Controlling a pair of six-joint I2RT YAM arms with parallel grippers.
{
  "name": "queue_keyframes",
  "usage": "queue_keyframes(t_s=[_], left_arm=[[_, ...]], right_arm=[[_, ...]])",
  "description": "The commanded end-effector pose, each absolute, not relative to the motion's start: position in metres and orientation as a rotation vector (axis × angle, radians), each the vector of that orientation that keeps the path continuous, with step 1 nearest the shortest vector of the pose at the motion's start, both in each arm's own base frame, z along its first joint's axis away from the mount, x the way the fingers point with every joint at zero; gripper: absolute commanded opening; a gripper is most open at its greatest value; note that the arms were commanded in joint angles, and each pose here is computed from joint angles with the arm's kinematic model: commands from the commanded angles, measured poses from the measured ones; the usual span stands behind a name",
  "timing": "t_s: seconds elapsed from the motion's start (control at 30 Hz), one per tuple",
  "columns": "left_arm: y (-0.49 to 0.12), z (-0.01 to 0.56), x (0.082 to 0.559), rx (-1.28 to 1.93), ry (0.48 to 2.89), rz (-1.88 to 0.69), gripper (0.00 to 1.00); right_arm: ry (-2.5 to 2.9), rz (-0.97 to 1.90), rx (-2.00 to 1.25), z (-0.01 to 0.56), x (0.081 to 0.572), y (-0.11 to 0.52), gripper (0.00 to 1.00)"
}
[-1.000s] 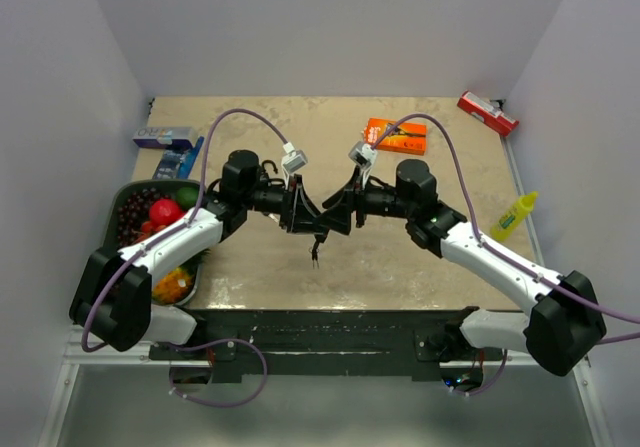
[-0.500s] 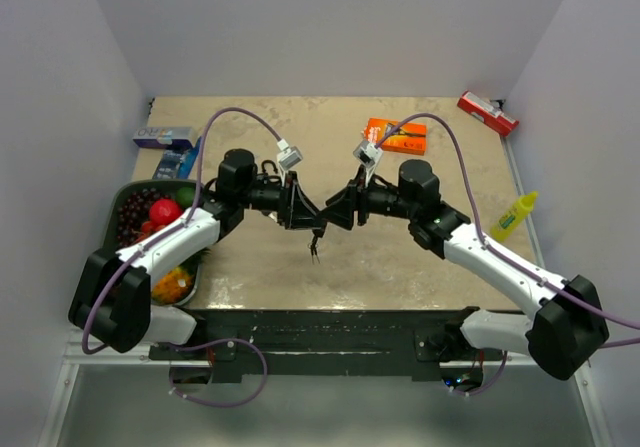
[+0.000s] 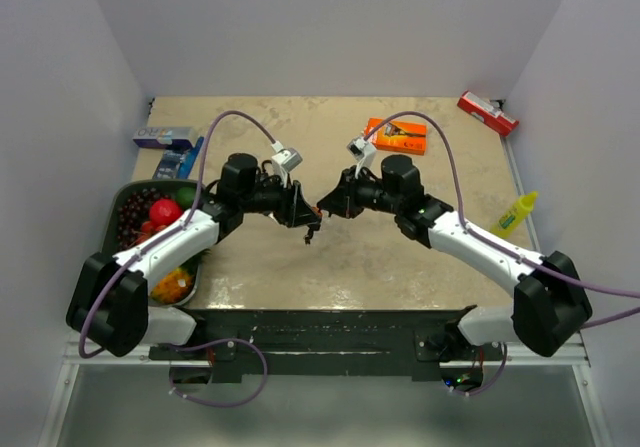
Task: Unlock with the key
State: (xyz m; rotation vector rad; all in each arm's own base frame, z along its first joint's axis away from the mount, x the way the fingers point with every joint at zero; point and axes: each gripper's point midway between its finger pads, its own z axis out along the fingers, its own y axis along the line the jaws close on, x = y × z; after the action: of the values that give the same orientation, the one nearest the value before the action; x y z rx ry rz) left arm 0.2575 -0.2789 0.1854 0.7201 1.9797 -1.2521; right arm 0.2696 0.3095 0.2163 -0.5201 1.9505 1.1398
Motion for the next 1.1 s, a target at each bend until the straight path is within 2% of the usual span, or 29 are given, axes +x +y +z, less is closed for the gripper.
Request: queue_keyframes(t_s=[0.0, 0.1, 0.23, 0.37, 0.5, 0.67, 1.07], left_arm=[[-0.270, 0.200, 0.282, 0.621, 1.971, -1.084, 0.00], [-0.263, 0.191, 0.292, 0.560, 2.013, -1.012, 0.00], [-0.252, 0.167, 0.299, 0.472, 2.131, -0.922, 0.00], [-0.249, 0.147, 0.305, 0.417, 2.212, -0.882, 0.00], [-0.245, 0.127, 0.307, 0.385, 2.296, -0.842, 0.00], [-0.244, 0.104, 0.312, 0.358, 2.377, -0.810, 0.00], [-0.230, 0.057, 0.335, 0.244, 2.534, -0.716, 0.00]], right_arm=[[2.011, 1.036, -0.419, 0.198, 0.296, 0.308, 0.00], [2.078, 0.964, -0.361, 0.171, 0.311, 0.306, 0.01], [2.135, 0.907, -0.320, 0.146, 0.320, 0.304, 0.15], [2.159, 0.880, -0.308, 0.131, 0.324, 0.302, 0.45], [2.182, 0.845, -0.297, 0.118, 0.325, 0.298, 0.63], [2.213, 0.825, -0.279, 0.104, 0.325, 0.295, 0.69], [2.234, 0.829, -0.255, 0.091, 0.321, 0.294, 0.70]])
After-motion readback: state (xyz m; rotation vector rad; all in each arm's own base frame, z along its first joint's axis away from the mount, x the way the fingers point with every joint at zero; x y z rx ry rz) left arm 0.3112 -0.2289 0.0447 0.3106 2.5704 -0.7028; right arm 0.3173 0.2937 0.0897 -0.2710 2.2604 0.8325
